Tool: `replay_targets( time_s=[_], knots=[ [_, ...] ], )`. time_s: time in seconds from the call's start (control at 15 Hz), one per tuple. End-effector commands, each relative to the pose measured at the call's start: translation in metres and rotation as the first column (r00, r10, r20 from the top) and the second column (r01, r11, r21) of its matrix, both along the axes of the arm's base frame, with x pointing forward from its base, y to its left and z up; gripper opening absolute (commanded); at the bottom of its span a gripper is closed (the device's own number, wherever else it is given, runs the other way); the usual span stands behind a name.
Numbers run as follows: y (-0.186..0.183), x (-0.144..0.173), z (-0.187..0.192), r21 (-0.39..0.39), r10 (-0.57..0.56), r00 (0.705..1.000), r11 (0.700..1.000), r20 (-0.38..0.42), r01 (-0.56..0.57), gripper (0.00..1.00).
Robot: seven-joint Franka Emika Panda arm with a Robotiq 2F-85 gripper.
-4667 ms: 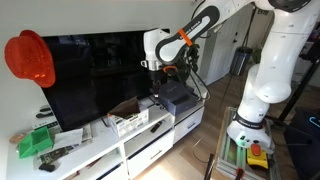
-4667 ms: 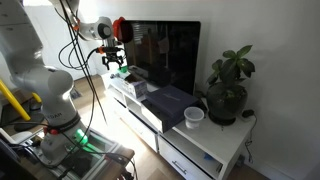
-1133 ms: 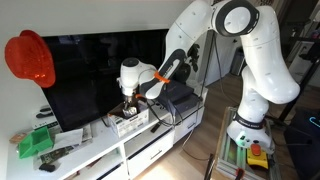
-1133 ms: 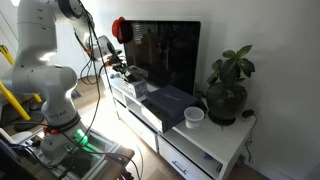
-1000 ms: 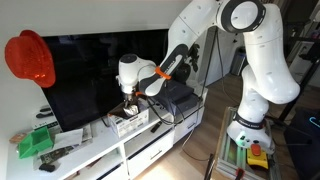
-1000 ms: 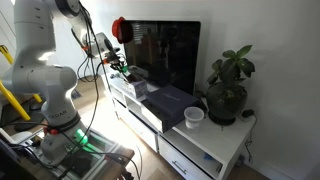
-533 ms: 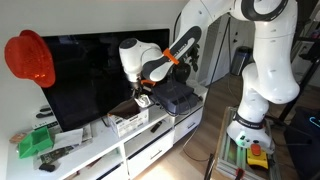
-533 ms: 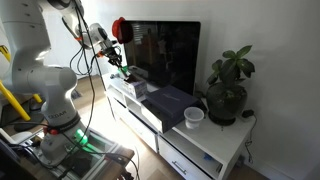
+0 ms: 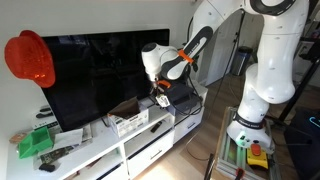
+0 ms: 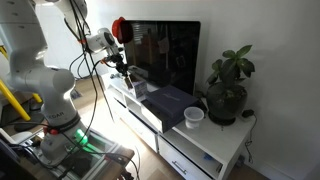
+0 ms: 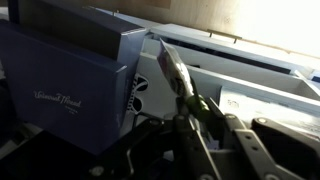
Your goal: Remove the sachet from the box and put it on the TV stand
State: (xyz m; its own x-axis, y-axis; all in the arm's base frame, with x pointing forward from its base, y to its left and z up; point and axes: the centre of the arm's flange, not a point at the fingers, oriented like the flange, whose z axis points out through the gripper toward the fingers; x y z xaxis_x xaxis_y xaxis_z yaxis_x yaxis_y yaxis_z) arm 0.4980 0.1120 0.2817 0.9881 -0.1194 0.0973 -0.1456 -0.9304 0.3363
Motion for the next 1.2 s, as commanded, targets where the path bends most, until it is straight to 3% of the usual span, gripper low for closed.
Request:
replay_targets(
  time_s=[0.0,0.27,0.33,0.4,0.53,0.8,1.13],
  knots=[
    [-0.003,-0.002,-0.001,0.004,-0.008,1.000,1.000,0.003,0.008,0.22],
    [0.002,-0.004,0.001,0.008,-0.011,1.000,1.000,0.012,0.010,0.22],
    [0.003,-0.004,0.001,0.008,-0.011,1.000,1.000,0.012,0.010,0.06],
    [-0.013,0.005,-0.011,-0.017,-0.067,0.998,0.998,0.002,0.067,0.06],
    [-0.049,0.017,-0.032,0.021,-0.184,0.983,0.983,-0.023,0.184,0.06],
    [-0.108,0.022,-0.066,0.105,-0.281,0.960,0.954,-0.005,0.280,0.06],
    [-0.114,0.034,-0.092,0.277,-0.363,0.929,0.902,0.071,0.331,0.06]
  ],
)
